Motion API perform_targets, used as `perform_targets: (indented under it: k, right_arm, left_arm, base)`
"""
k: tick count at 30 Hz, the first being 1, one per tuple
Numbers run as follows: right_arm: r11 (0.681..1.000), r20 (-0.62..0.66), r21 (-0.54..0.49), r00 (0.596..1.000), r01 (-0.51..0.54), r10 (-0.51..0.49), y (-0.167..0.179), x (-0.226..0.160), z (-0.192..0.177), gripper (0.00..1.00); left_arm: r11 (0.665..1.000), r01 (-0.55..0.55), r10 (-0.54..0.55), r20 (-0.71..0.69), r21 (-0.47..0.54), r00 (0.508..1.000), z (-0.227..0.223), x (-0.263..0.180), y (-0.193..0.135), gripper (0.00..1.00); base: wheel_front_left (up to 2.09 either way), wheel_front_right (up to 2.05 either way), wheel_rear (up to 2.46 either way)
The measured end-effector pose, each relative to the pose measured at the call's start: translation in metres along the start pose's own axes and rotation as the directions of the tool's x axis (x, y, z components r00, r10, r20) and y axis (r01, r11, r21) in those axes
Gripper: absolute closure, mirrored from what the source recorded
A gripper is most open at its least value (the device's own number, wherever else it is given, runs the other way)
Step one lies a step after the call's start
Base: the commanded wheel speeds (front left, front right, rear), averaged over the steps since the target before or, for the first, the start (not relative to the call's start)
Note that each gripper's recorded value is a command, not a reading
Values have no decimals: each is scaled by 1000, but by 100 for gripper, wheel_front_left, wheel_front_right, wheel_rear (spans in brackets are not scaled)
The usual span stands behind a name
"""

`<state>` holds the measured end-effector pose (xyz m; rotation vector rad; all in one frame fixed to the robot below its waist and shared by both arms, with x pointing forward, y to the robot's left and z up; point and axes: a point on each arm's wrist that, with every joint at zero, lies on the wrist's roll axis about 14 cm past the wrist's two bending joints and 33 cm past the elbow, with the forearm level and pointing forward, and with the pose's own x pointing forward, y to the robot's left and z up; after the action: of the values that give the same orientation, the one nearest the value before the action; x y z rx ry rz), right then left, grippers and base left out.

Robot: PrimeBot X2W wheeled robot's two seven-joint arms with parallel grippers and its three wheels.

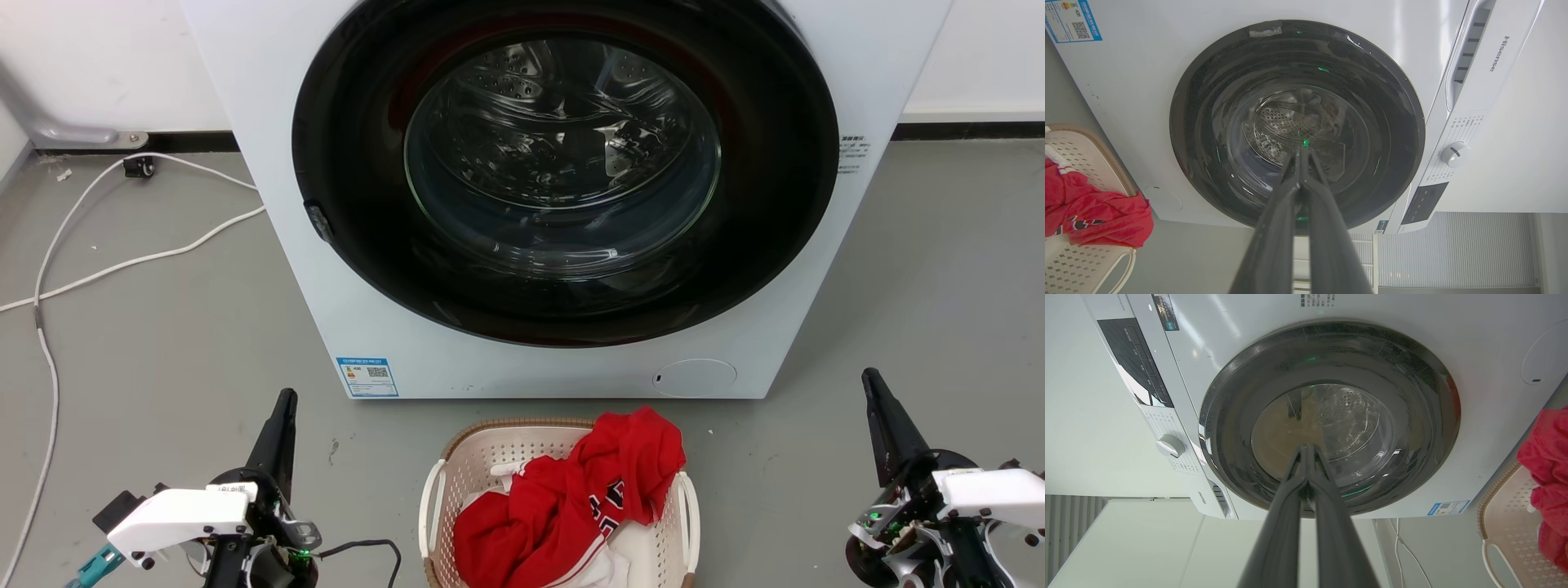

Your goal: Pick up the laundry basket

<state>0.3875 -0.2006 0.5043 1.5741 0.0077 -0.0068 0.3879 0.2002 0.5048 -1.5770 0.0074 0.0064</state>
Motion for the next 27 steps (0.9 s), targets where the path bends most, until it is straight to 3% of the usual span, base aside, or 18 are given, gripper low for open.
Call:
perform_targets:
  k: [27]
  right_arm:
    - [1000, 0, 1, 1000, 0, 0, 0, 0, 0, 100]
  left_arm:
    - [1000, 0, 0, 0, -1, 1000, 0, 0, 0, 100]
  base:
    - [0, 0, 0]
